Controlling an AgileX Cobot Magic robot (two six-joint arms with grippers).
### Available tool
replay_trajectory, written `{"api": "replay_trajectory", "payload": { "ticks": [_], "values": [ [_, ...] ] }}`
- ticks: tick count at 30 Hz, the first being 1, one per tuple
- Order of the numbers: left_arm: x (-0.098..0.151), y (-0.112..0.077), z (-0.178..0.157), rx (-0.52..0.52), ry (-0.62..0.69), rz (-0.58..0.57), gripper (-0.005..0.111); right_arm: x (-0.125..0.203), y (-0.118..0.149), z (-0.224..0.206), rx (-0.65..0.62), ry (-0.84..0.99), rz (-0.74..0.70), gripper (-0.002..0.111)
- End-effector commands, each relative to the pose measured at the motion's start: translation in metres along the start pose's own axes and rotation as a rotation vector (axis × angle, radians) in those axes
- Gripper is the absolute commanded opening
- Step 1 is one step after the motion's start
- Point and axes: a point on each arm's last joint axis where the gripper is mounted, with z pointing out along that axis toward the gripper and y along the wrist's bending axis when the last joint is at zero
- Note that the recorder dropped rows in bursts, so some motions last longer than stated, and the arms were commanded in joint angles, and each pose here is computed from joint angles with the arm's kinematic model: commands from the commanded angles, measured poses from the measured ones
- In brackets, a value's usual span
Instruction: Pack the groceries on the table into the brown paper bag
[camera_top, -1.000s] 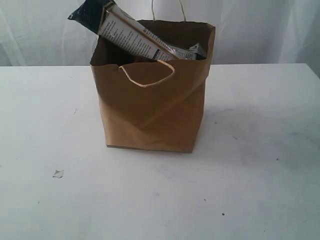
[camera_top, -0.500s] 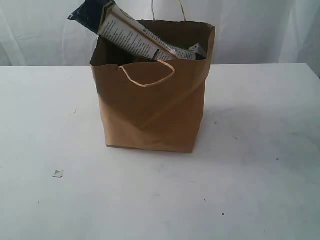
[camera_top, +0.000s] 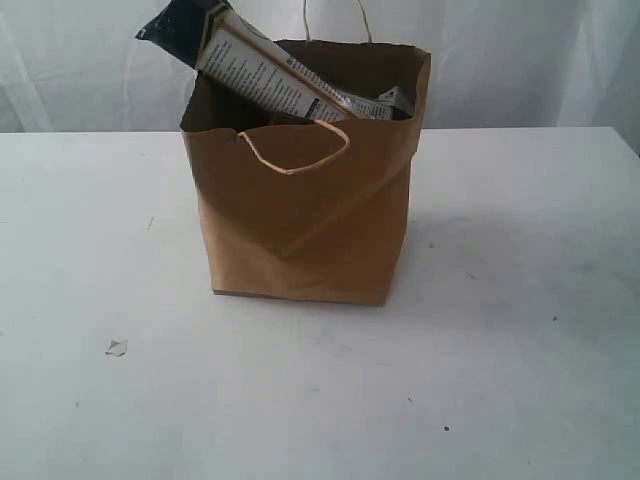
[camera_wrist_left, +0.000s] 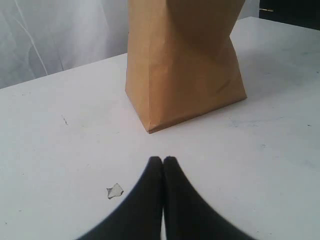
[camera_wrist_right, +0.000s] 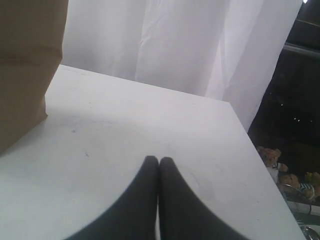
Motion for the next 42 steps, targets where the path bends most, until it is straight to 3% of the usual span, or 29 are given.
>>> {"api": "replay_trajectory", "payload": {
  "ticks": [1, 23, 29, 32, 35, 42],
  "values": [
    [0.001, 0.000, 0.000, 0.005, -0.003, -0.003, 0.000, 0.001, 0.000, 0.000, 0.007, -0.004, -0.018, 0.000],
    [0.001, 0.000, 0.000, -0.001, 0.000, -0.053, 0.000, 0.001, 0.000, 0.000, 0.007, -0.004, -0.018, 0.000],
    [0.002, 0.009, -0.001, -0.155, 0.006, -0.077, 0.000, 0.001, 0.000, 0.000, 0.007, -0.004, -0.018, 0.000],
    [0.002, 0.018, -0.003, -0.326, 0.012, -0.104, 0.000, 0.001, 0.000, 0.000, 0.007, -0.004, -0.018, 0.000],
    [0.003, 0.024, -0.005, -0.429, 0.016, -0.121, 0.000, 0.001, 0.000, 0.000, 0.007, -0.004, -0.018, 0.000],
    [0.005, 0.033, -0.010, -0.612, 0.024, -0.149, 0.000, 0.001, 0.000, 0.000, 0.007, -0.004, -0.018, 0.000]
  ]
}}
